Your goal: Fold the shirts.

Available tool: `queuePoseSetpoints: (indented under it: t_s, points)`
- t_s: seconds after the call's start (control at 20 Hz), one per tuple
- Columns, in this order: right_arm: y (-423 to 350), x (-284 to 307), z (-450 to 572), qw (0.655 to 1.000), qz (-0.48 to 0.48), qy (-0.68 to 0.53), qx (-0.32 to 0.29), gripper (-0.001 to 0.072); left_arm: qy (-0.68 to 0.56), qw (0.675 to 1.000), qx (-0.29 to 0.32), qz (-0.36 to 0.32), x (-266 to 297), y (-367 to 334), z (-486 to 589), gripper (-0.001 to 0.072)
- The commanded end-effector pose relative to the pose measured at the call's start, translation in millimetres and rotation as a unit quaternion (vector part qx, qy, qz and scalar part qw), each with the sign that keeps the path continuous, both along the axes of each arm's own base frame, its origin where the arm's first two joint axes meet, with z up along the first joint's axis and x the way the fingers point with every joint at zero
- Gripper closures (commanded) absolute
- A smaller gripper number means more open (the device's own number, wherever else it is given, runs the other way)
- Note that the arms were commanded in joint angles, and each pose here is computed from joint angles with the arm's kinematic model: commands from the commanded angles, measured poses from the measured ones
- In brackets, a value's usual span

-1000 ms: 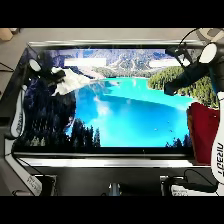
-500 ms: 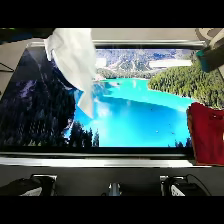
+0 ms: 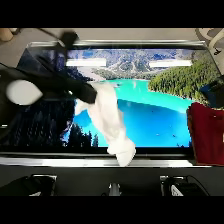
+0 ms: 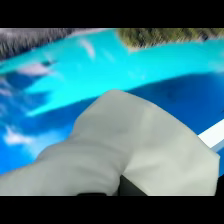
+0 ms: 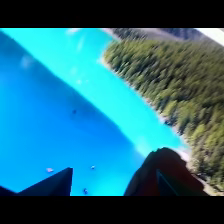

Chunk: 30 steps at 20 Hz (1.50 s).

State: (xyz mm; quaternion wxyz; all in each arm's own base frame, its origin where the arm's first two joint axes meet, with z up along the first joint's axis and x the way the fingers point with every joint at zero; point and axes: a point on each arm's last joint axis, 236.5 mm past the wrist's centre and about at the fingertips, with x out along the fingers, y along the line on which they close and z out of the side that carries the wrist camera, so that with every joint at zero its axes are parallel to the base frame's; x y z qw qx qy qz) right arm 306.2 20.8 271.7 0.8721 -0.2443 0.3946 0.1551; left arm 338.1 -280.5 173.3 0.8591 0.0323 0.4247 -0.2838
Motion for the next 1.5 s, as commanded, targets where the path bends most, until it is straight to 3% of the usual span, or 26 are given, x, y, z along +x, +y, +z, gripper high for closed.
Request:
queuePoseSetpoints:
  t_s: [0.0,0.15,0.45,0.85,1.0,1.05,1.1,1.15,1.3,1.45]
  points:
    - [35,-3,-94,0.984,0.048,0.162,0.055,0.014,0.106,0.989,0.101,0.012,-24,20,-130,0.068]
    - [75,-17,-195,0.947,0.078,0.278,0.14,0.0093,0.154,0.978,0.142,0.023,-33,42,-173,0.068]
    - [127,-85,-310,0.867,0.062,0.41,0.277,0.0081,0.157,0.977,0.14,0.037,-29,52,-172,0.068]
    - [150,-96,-356,0.834,0.008,0.424,0.352,0.0076,0.158,0.977,0.139,0.037,-29,51,-172,0.068]
    - [172,-106,-366,0.839,0.033,0.433,0.329,0.0087,0.158,0.977,0.139,0.037,-30,51,-172,0.068]
    - [181,-110,-369,0.843,0.043,0.433,0.317,0.0206,0.159,0.977,0.14,0.037,-30,52,-172,0.068]
    - [188,-115,-369,0.845,0.062,0.433,0.309,0.0521,0.161,0.976,0.141,0.036,-31,52,-172,0.068]
    - [192,-119,-363,0.841,0.082,0.437,0.307,0.0695,0.161,0.976,0.141,0.036,-32,53,-171,0.068]
    - [185,-92,-319,0.866,0.156,0.377,0.288,0.0693,0.11,0.986,0.123,0.032,-21,52,-127,0.0681]
    - [133,-28,-198,0.936,0.189,0.2,0.219,0.0693,-0.011,0.993,0.105,0.054,-3,73,-22,0.0681]
